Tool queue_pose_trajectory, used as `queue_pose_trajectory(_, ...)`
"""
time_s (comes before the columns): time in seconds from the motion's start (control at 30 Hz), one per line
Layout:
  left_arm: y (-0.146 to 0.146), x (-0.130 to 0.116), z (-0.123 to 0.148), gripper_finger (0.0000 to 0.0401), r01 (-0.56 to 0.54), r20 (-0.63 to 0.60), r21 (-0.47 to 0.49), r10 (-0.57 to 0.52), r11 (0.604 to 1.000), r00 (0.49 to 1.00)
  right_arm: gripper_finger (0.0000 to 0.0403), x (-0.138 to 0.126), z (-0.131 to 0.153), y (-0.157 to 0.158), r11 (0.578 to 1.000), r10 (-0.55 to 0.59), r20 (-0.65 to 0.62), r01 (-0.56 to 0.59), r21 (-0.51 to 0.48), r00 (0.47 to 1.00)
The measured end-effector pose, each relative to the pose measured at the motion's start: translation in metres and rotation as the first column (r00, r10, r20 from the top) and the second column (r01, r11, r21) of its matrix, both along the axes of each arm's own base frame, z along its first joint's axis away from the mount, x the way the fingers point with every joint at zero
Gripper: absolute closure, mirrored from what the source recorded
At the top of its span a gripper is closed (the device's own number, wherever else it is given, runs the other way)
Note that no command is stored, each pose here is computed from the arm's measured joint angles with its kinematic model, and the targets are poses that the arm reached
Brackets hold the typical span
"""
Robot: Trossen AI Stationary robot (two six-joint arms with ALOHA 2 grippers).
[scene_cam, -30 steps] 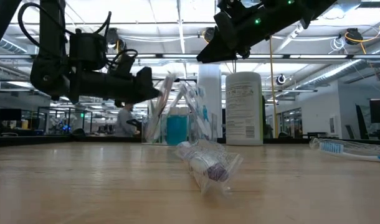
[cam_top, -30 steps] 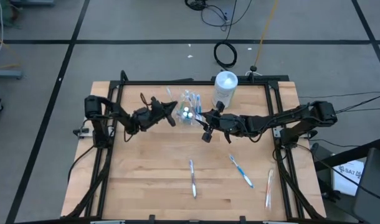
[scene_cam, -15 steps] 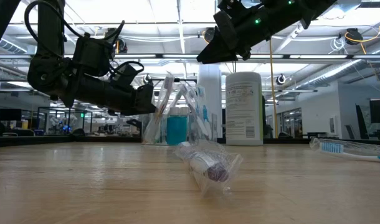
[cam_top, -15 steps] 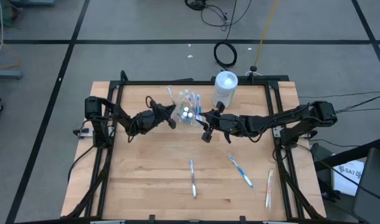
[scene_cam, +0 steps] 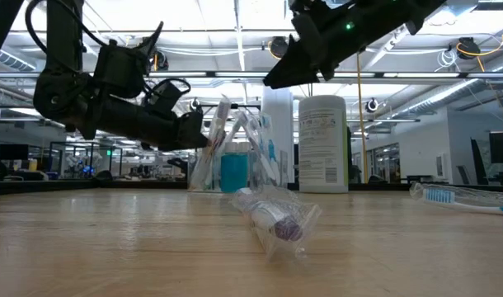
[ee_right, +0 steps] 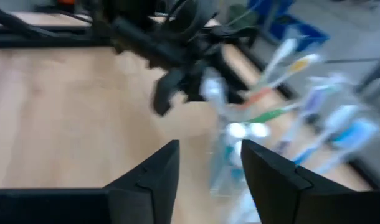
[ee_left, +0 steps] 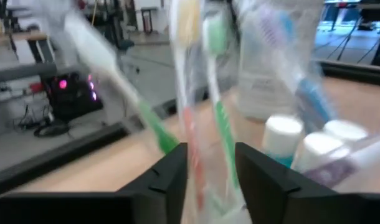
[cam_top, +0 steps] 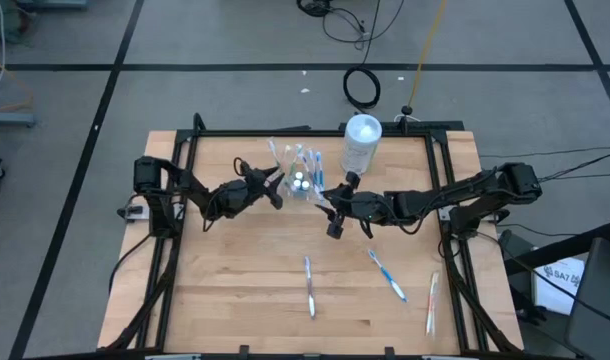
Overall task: Pick & Place toothbrushing station
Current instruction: Put the purple toothbrush in the right compartment of the transparent organizer
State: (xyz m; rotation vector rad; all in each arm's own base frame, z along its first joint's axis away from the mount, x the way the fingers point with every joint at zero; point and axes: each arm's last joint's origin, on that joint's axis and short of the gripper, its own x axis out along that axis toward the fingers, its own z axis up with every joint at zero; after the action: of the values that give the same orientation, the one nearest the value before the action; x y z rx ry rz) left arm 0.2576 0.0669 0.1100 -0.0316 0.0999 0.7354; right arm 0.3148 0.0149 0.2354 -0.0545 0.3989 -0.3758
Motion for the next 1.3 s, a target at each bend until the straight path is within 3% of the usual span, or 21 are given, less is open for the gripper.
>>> queue_pose_trajectory(0.27, -0.009, -0.004, 0.040, 0.0208, -0.042, 0.130, 0.046, 0.036, 0.998, 0.991, 0.0186, -0.001, -0.002, 0.012, 0.993, 0.063, 0.010, -0.063, 0.097, 0.998)
queue_pose_trajectory(0.43, -0.017, -0.010, 0.066, 0.0211, -0.014, 0.166, 0.067, 0.003, 0.998, 0.986, 0.0177, -0.010, -0.019, 0.021, 0.987, 0.084, -0.029, -0.079, 0.139, 0.996)
queue_pose_trajectory(0.63, -0.032, -0.020, 0.089, 0.0228, 0.081, 0.162, 0.092, -0.095, 0.992, 0.982, 0.0181, -0.013, -0.029, 0.032, 0.944, 0.163, 0.002, -0.157, 0.291, 0.987)
queue_pose_trajectory(0.93, -0.060, -0.026, 0.093, 0.0249, 0.326, 0.115, 0.000, -0.324, 0.945, 0.939, 0.0192, -0.003, -0.041, 0.067, 0.904, 0.249, 0.097, -0.267, 0.333, 0.964)
queue_pose_trajectory(1.1, -0.074, -0.026, 0.089, 0.0249, 0.433, 0.087, -0.024, -0.430, 0.901, 0.899, 0.0192, 0.017, -0.052, 0.089, 0.831, 0.378, 0.198, -0.426, 0.359, 0.904)
queue_pose_trajectory(1.3, -0.083, -0.026, 0.089, 0.0249, 0.467, 0.080, -0.027, -0.464, 0.884, 0.882, 0.0192, 0.049, -0.076, 0.101, 0.808, 0.355, 0.091, -0.354, 0.470, 0.930)
